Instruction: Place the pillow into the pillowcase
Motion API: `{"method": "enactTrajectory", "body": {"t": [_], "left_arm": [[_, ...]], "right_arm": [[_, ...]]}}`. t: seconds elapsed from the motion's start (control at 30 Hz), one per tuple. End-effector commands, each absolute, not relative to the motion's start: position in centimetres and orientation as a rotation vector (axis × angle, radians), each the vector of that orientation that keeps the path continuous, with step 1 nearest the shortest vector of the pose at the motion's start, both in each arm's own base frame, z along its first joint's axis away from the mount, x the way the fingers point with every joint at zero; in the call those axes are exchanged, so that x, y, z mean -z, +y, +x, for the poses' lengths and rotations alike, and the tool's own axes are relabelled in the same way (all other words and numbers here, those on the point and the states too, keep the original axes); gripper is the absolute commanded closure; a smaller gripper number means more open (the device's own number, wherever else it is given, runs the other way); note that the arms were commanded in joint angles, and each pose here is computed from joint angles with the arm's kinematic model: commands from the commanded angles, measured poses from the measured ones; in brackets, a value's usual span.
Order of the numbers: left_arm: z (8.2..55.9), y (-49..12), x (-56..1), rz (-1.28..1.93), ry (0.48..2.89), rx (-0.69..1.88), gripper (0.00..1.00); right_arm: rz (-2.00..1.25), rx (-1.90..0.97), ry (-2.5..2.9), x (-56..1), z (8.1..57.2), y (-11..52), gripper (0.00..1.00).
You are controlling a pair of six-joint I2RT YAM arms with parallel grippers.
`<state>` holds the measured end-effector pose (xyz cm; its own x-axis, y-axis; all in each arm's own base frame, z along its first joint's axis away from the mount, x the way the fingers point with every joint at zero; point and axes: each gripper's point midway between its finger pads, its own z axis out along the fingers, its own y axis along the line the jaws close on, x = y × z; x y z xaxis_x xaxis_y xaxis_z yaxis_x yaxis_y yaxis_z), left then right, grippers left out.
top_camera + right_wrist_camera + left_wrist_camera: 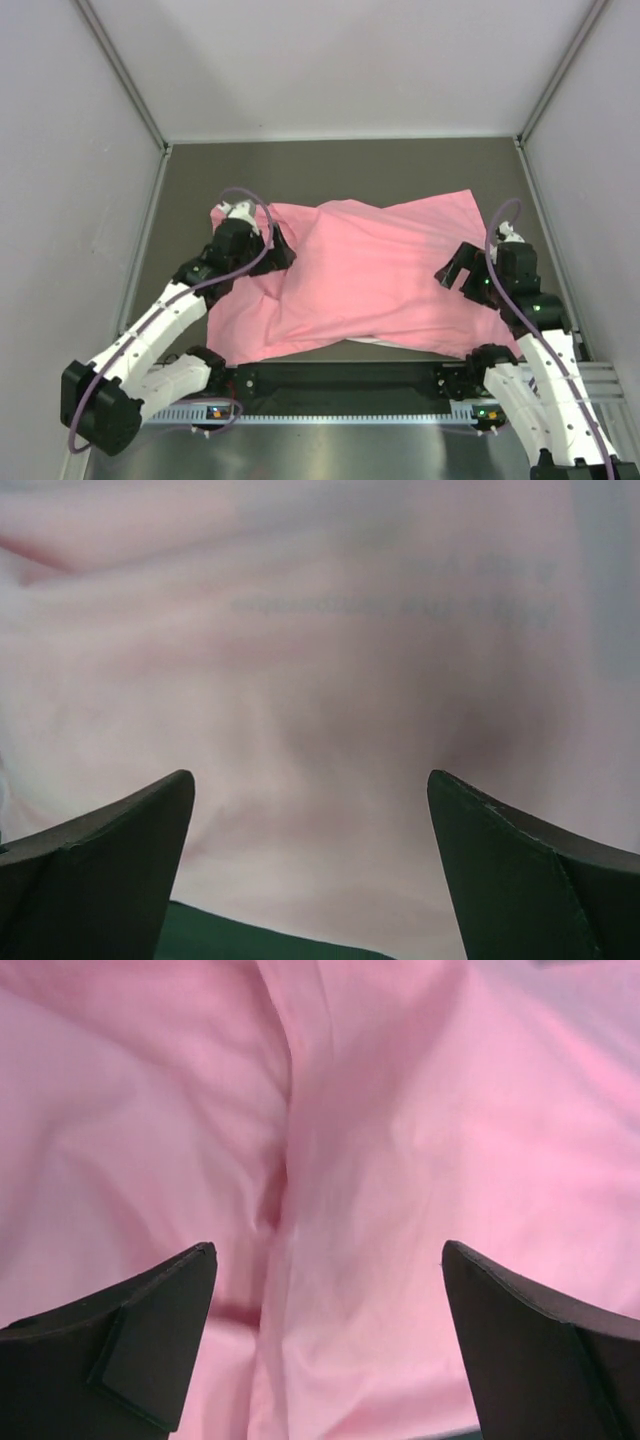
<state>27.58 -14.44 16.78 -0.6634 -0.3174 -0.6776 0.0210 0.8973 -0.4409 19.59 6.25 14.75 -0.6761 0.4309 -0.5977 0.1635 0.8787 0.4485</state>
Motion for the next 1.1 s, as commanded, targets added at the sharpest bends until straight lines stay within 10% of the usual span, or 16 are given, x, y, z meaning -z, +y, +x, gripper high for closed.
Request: {"method": "enactTrajectory", "body": {"t": [0.0,0.3,0.33,0.4,0.57,1.07], "left_arm": [[24.2,-16.4,-12.6,-0.222,2.358,0.598,0.01],[22.2,-20.1,-9.4,-0.171,2.410,0.790,0.11],[22.3,-20.7,-9.4,-0.154,2.417,0.802,0.19],[21.9,-21.9,-8.4,-0.111,2.462,0.831,0.33],[22.0,-23.4,-7.7,-0.073,2.450,0.909,1.00],[37.2,-13.8,-19.0,-0.210,2.266,0.620,1.00]], "right_arm": [[0.632,-0.328,2.396,-11.8,17.2,4.4,0.00],[0.698,-0.362,2.438,-8.1,18.0,5.3,0.13],[0.666,-0.431,2.471,-7.3,17.9,6.5,0.53],[0.610,-0.495,2.496,-6.8,18.5,8.1,1.00],[0.416,-0.499,2.473,-9.4,20.1,11.1,1.00],[0.281,-0.425,2.276,-22.4,33.5,11.3,0.94]]}}
